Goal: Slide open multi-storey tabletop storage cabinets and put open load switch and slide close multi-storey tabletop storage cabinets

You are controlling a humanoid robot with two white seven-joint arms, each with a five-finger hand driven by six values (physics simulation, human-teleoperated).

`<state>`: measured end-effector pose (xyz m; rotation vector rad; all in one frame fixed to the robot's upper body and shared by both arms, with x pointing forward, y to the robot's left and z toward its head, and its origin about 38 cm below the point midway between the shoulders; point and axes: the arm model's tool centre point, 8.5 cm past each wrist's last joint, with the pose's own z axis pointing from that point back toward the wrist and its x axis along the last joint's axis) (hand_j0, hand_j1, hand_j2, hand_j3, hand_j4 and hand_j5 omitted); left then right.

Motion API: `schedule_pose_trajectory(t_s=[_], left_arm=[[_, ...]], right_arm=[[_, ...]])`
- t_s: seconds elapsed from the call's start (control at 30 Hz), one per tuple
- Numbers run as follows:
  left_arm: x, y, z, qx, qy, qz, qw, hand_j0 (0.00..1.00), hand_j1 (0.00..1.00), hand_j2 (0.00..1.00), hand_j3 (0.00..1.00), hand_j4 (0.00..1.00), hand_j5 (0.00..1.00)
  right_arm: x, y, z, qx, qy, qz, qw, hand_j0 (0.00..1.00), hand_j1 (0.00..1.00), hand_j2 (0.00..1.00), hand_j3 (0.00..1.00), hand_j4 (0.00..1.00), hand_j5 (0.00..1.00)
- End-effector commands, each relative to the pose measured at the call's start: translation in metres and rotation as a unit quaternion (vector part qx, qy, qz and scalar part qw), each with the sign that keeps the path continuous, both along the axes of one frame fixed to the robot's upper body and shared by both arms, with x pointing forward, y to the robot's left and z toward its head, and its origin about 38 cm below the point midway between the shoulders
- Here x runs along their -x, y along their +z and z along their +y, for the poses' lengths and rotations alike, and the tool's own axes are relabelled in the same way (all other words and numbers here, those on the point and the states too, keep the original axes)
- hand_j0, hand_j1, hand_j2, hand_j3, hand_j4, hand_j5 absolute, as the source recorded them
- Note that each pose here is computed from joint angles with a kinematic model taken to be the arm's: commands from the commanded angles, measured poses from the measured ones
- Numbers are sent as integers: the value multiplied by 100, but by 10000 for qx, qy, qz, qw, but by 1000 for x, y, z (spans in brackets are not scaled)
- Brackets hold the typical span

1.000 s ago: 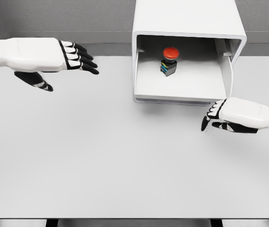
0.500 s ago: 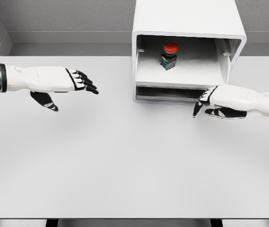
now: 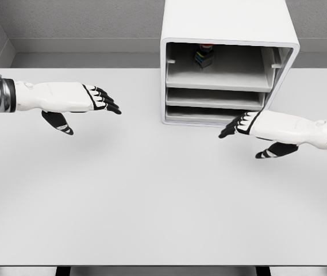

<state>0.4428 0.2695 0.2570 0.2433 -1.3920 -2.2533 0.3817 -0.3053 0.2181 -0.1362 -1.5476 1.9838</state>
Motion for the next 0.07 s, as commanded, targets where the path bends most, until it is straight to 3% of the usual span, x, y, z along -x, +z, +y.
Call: schedule_pose_trajectory(t_s=[0.0, 0.03], left_arm=[[0, 1, 0, 26, 16, 9, 10000, 100, 100, 100, 100, 100, 100], [0, 1, 1, 22, 22, 9, 10000, 100, 100, 100, 100, 100, 100]], right_arm=[[2, 3, 1, -7, 28, -16, 10000, 100, 100, 100, 100, 100, 100], [2, 3, 1, -7, 28, -16, 10000, 100, 100, 100, 100, 100, 100]])
